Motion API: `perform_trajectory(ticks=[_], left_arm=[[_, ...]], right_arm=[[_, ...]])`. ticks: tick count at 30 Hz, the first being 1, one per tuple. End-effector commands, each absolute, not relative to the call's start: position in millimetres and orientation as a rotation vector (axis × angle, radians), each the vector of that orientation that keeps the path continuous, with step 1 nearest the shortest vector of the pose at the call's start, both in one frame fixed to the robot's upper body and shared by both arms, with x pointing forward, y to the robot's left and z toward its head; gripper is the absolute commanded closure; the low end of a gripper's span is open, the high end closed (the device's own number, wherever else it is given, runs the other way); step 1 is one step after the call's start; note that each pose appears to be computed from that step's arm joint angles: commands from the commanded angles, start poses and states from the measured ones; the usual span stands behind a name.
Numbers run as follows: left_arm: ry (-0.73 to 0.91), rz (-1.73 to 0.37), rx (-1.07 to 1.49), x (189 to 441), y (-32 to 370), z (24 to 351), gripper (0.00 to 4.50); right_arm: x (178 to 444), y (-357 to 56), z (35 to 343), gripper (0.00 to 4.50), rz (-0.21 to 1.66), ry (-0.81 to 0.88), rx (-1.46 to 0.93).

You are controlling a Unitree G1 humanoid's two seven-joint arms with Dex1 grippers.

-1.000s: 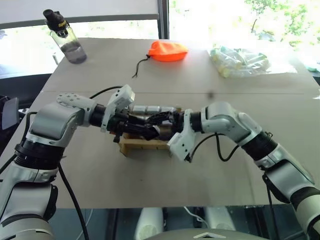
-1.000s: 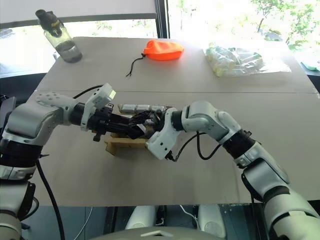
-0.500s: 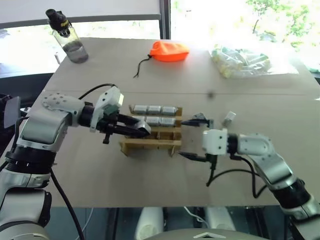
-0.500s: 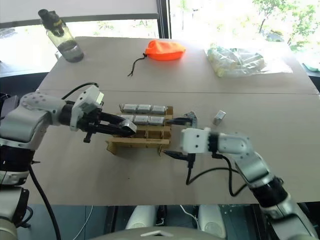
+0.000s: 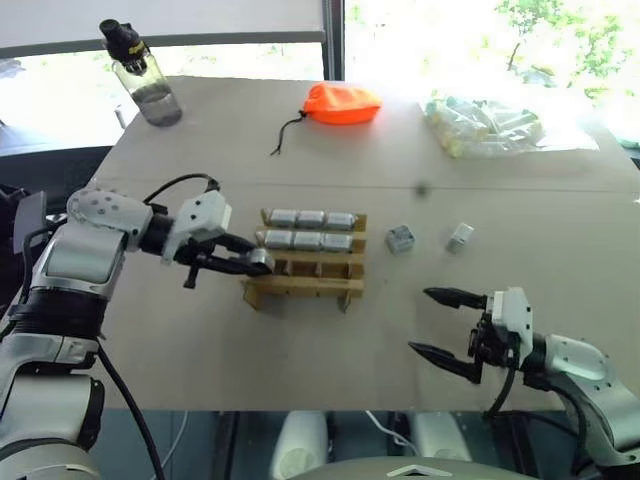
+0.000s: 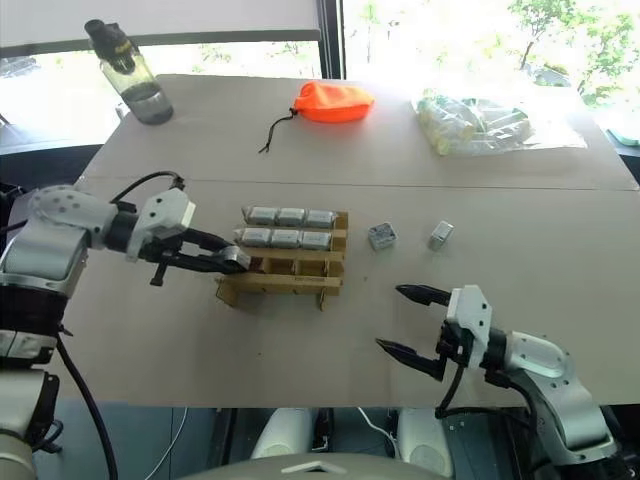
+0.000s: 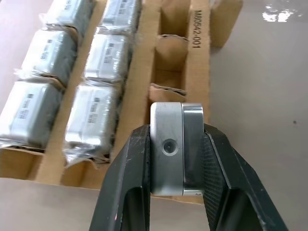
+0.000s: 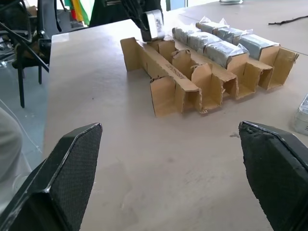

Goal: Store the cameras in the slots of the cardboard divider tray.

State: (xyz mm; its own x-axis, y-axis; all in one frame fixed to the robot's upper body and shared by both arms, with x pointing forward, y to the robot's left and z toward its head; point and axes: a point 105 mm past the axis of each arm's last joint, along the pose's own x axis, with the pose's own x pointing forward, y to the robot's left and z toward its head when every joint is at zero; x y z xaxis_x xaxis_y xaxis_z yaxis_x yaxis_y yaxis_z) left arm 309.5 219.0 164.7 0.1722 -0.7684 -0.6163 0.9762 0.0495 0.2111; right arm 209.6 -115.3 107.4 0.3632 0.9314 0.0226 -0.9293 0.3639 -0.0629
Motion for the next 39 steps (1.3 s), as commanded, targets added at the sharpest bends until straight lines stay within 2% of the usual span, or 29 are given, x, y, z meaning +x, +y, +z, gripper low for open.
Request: perform_trajectory(ticks=[1,15,23,30,31,34,38,39], left_arm=[[0.360,-1.387,0.705,313,216,170,3.71],[0.364,-1.425,0.801,323,208,163,3.71],[0.352,-1.434,0.816,326,204,159,3.71],[0.399,-1.449,0.800,325,202,155,3.71],[0.407,-1.457,0.780,324,200,157,2.91],[0.385,-1.483,0.731,319,192,167,1.99],[0.350,-1.477,0.698,319,189,178,0.14],[0.345,-1.477,0.688,317,190,180,0.03]], right_arm=[[207,-118,118,0.00,1.199,-0.116,-0.027],[203,-112,121,0.00,1.205,-0.186,-0.009],[211,-112,131,0.00,1.132,-0.300,-0.036],[212,-111,129,0.00,1.127,-0.305,-0.037],[212,-110,129,0.00,1.127,-0.306,-0.036],[213,-110,129,0.00,1.118,-0.307,-0.035],[216,-113,129,0.00,1.088,-0.308,-0.038],[217,-113,128,0.00,1.076,-0.305,-0.039]])
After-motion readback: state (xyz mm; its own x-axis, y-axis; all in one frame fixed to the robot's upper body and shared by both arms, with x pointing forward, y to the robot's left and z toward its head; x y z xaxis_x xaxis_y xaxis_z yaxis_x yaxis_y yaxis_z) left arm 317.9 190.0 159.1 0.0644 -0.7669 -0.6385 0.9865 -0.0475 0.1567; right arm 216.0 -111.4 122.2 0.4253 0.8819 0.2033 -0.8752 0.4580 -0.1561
